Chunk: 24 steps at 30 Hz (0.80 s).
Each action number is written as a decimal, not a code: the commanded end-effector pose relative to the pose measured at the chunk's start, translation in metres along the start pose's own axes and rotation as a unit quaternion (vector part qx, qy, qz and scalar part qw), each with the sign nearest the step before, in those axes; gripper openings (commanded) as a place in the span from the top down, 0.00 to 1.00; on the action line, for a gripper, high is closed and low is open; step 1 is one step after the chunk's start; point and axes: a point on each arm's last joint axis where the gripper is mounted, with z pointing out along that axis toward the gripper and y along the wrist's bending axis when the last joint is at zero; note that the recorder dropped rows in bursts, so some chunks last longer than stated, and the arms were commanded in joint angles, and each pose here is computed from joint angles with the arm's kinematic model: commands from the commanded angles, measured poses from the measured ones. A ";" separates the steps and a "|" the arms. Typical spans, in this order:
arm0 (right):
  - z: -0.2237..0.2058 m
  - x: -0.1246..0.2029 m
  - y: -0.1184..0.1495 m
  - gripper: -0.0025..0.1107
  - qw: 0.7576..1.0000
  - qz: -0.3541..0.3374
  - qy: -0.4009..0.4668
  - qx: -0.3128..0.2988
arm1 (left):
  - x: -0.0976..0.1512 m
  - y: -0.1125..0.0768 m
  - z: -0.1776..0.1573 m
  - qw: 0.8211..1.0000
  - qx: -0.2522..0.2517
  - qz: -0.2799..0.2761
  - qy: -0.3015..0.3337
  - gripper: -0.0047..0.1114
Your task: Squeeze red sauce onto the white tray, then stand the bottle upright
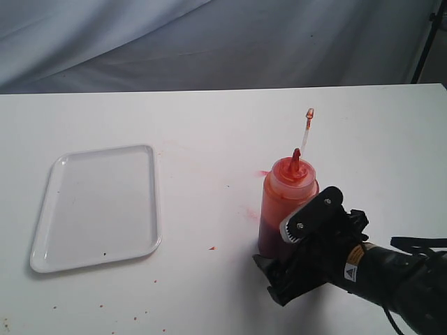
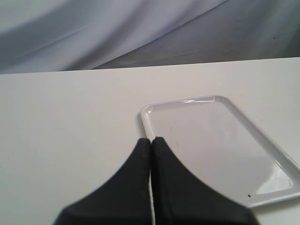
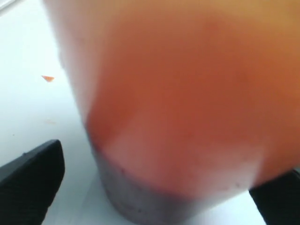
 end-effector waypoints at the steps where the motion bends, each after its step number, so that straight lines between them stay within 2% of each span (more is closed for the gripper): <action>1: 0.000 -0.006 0.000 0.15 0.999 -0.025 -0.029 0.002 | 0.001 0.000 0.000 1.000 -0.002 0.002 -0.005 0.96; 3: 0.002 -0.008 0.000 0.15 0.999 -0.027 -0.028 0.002 | 0.001 0.000 0.000 1.000 -0.002 0.002 -0.005 0.96; 7: 0.013 -0.016 -0.002 0.15 0.999 -0.031 0.031 -0.007 | 0.001 0.000 0.000 1.000 -0.002 0.002 -0.005 0.96; 12: 0.020 -0.033 -0.004 0.15 0.999 -0.033 0.020 -0.004 | 0.001 0.000 0.000 1.000 -0.002 0.002 -0.005 0.96; 19: 0.021 -0.031 -0.004 0.16 0.999 -0.033 0.024 -0.005 | 0.001 0.000 0.000 1.000 -0.002 0.002 -0.005 0.96; 24: 0.027 -0.020 -0.003 0.23 0.998 -0.038 0.054 -0.009 | 0.001 0.000 0.000 1.000 -0.002 0.002 -0.005 0.96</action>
